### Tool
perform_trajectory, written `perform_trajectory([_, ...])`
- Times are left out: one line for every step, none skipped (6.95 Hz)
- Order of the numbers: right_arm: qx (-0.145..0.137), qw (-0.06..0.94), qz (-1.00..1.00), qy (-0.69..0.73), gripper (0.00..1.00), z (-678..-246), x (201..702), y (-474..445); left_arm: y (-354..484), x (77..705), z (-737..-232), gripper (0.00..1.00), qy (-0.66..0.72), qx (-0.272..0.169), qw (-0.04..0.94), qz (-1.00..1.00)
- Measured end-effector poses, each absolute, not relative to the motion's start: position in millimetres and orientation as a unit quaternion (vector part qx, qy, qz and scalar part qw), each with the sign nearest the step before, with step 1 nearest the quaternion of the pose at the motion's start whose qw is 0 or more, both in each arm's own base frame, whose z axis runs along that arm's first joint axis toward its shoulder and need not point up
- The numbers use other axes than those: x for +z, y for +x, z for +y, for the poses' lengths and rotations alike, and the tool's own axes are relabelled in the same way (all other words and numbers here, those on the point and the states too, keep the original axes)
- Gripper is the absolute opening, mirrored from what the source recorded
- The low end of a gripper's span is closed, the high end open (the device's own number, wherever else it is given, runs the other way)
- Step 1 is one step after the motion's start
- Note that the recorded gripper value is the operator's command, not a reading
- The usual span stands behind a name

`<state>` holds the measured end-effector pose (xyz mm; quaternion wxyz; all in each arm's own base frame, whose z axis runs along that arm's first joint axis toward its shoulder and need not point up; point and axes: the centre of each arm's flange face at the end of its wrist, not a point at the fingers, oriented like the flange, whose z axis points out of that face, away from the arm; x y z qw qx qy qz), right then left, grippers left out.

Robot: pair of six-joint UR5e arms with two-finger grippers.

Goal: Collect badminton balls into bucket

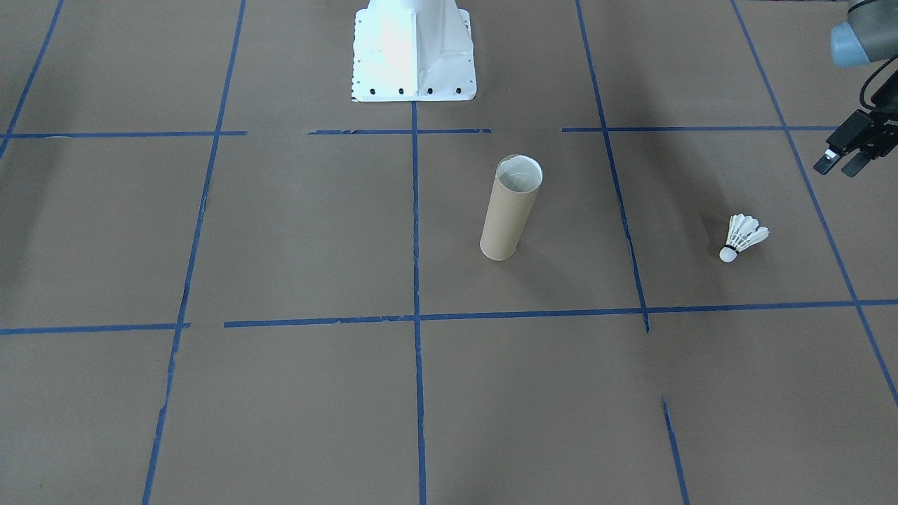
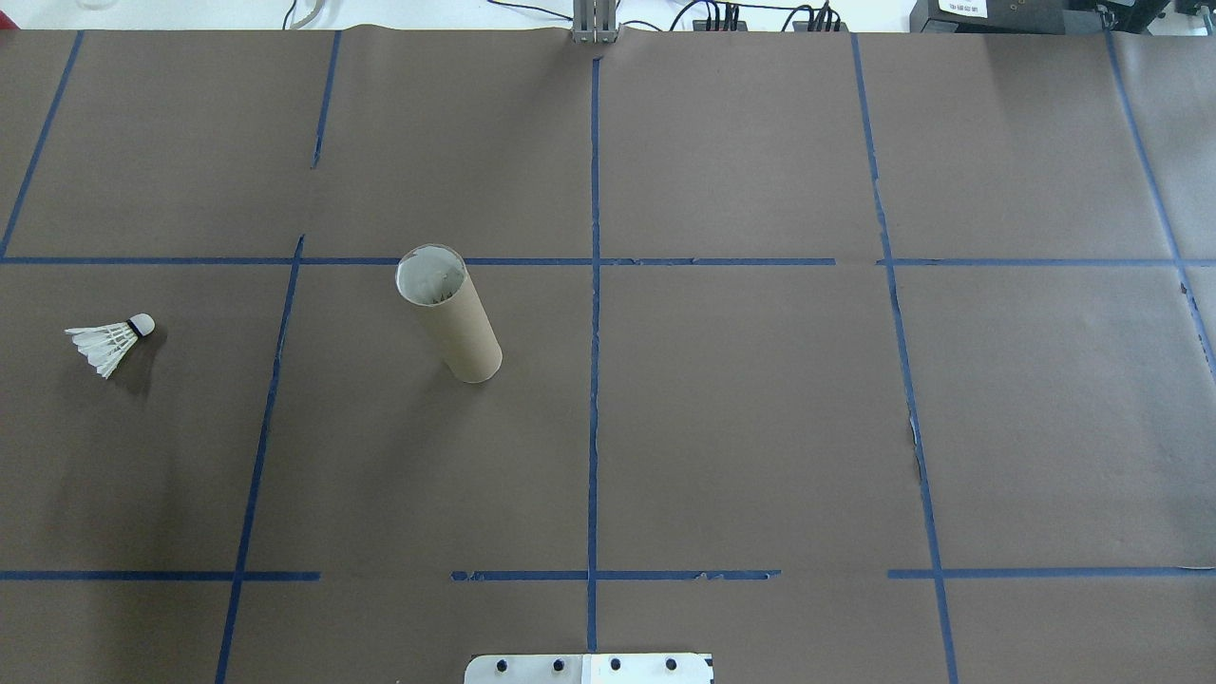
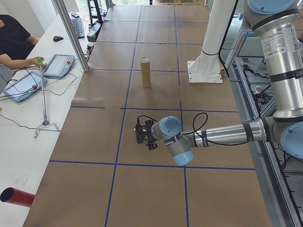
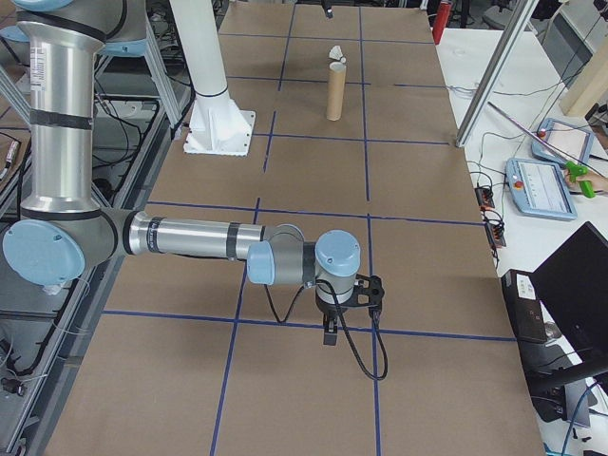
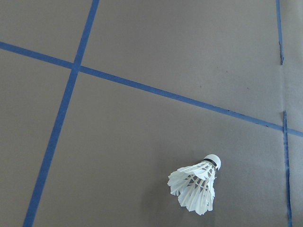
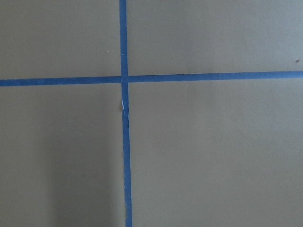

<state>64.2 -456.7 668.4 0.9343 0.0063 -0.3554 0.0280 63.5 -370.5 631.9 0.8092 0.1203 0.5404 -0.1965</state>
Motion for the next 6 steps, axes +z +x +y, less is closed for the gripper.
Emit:
perform_trajectory([0.028,0.934,-0.355,0.006,1.00,-456.7,668.4,64.2,78.9,635.8,-370.2,1.00,0.126,-0.219,0.797,0.549])
perform_trajectory([0.028,0.934,-0.355,0.006,1.00,-456.7,668.4,64.2,104.9,638.6,-376.2,1.00,0.128,-0.238,0.786,0.555])
perform_trajectory([0.028,0.934,-0.355,0.006,1.00,-456.7,668.3,64.2,127.5,640.7,-381.9,1.00,0.126,-0.248,0.781,0.560])
perform_trajectory([0.028,0.934,-0.355,0.007,1.00,-456.8,668.0,64.2,140.1,642.8,-382.7,1.00,0.123,-0.247,0.779,0.563])
perform_trajectory([0.028,0.934,-0.355,0.007,1.00,-456.8,667.9,64.2,148.6,644.0,-381.8,1.00,0.119,-0.244,0.779,0.565])
perform_trajectory([0.028,0.934,-0.355,0.007,1.00,-456.7,667.9,64.2,156.2,642.8,-383.8,1.00,0.116,-0.241,0.778,0.568])
